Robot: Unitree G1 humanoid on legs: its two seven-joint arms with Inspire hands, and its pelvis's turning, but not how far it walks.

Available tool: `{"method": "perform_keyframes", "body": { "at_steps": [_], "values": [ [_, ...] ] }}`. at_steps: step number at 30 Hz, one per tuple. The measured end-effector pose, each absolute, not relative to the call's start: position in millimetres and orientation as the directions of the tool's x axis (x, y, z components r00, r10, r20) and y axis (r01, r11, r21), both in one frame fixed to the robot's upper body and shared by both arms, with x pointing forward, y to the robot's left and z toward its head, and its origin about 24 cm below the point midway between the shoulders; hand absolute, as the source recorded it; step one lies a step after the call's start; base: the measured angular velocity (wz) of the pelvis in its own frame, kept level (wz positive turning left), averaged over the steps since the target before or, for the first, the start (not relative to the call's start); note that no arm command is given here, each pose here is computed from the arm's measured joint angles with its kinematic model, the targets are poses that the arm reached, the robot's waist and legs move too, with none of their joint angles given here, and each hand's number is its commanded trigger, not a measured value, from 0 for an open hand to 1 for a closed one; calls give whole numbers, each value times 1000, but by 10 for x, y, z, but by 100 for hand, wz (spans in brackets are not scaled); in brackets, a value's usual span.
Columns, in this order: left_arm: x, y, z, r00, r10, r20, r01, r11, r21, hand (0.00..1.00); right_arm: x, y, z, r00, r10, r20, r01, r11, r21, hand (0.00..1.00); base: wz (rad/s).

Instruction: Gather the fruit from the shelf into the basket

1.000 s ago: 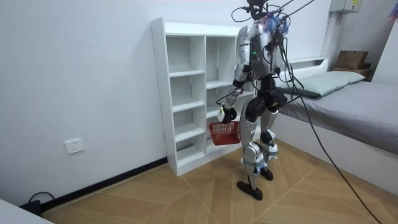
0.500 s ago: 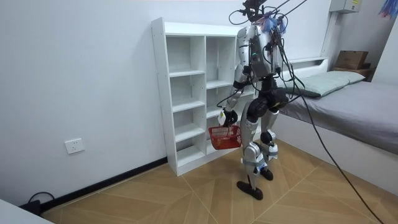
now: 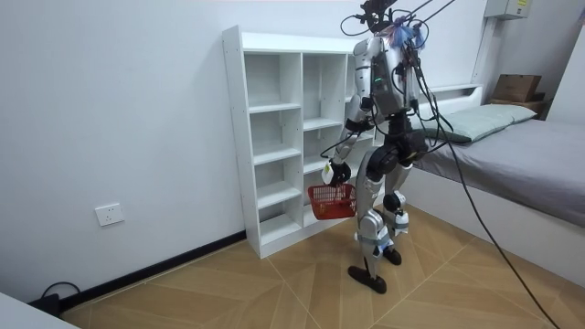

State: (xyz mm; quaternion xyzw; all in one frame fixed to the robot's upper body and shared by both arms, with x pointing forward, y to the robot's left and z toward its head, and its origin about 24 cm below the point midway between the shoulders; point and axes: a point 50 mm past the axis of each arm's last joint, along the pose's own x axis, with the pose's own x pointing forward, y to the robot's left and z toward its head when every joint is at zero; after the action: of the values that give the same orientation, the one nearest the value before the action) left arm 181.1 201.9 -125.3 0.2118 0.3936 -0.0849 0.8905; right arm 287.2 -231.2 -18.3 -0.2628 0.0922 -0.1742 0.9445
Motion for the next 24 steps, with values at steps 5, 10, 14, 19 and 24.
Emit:
{"method": "perform_keyframes", "body": {
  "at_steps": [5, 10, 14, 19, 24],
  "values": [
    [1815, 2023, -1253, 672, 19, -740, 318, 895, 312, 100, 2874, -2305, -190, 928, -361, -94, 261, 809, -527, 0, 0],
    [1819, 2018, -1253, 671, 19, -741, 319, 895, 312, 100, 2876, -2301, -195, 931, -349, -105, 247, 817, -522, 0, 1],
    [1815, 1978, -1264, 668, 11, -744, 327, 894, 306, 100, 2875, -2307, -198, 928, -356, -112, 255, 824, -505, 0, 3],
    [1819, 1924, -1270, 666, -6, -746, 348, 887, 303, 100, 2867, -2315, -220, 924, -359, -132, 246, 823, -512, 0, 3],
    [1844, 1898, -1261, 670, -15, -742, 356, 884, 303, 100, 2872, -2321, -224, 921, -364, -137, 248, 821, -514, 0, 2]
  ]
}}
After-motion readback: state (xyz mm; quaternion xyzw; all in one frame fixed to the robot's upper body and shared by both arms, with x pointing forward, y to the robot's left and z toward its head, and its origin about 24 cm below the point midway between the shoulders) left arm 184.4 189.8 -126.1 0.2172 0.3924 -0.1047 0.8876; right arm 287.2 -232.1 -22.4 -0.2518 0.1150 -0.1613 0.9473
